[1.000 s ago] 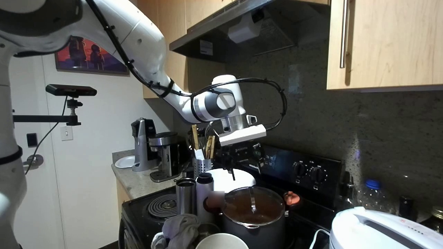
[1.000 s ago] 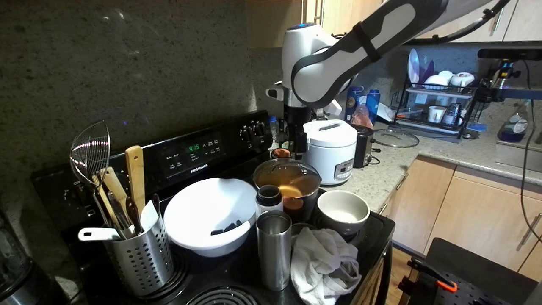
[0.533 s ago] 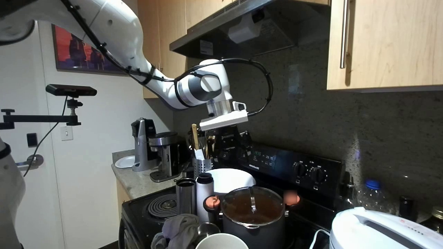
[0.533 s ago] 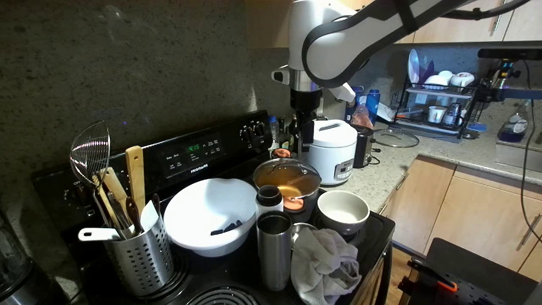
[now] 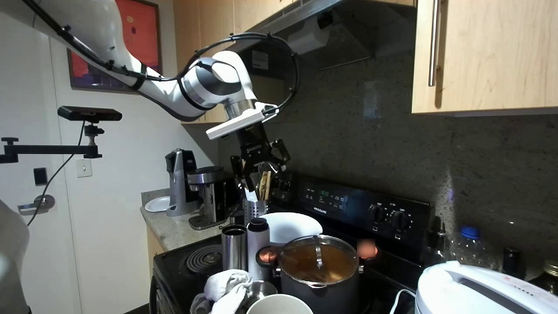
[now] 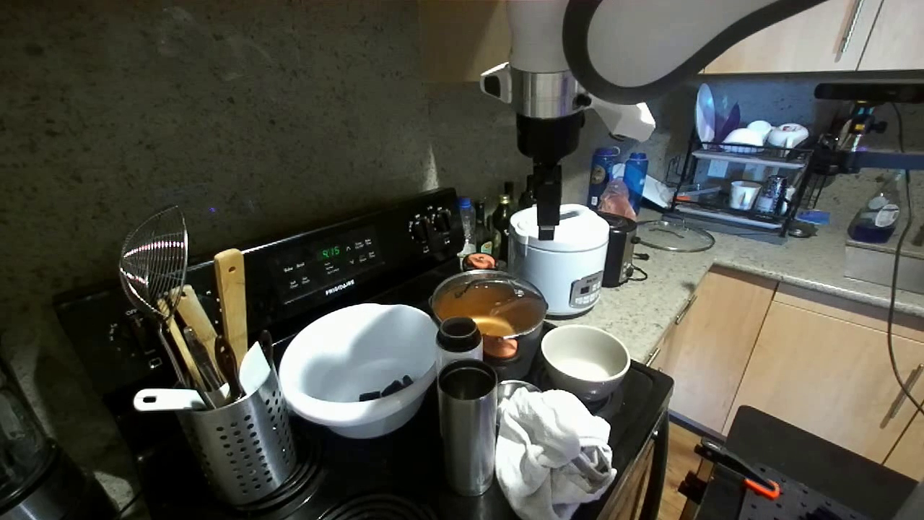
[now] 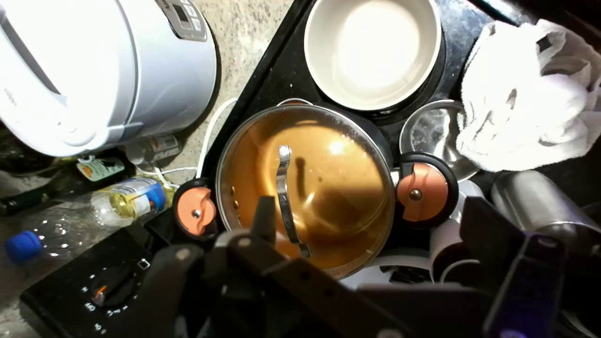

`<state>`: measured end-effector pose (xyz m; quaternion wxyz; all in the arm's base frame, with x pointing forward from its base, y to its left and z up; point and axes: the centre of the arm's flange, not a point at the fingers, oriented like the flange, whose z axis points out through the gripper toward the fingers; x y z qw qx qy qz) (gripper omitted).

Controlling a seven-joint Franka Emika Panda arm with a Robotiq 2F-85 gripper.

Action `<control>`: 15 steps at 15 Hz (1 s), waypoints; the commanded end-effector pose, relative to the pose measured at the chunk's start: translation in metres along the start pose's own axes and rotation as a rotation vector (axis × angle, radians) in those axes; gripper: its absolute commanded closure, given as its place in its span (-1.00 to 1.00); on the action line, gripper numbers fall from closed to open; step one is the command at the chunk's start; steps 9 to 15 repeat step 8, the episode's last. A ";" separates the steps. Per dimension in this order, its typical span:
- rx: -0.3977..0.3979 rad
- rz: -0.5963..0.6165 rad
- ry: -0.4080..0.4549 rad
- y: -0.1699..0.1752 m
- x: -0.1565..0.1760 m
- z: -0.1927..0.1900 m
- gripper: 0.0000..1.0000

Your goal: Put the lid on the pot

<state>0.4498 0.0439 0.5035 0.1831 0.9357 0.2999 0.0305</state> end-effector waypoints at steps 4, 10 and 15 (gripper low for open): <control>-0.042 0.026 -0.015 -0.020 -0.003 -0.016 -1.00; -0.040 0.028 -0.018 -0.020 -0.004 -0.014 -1.00; -0.040 0.028 -0.018 -0.020 -0.004 -0.014 -1.00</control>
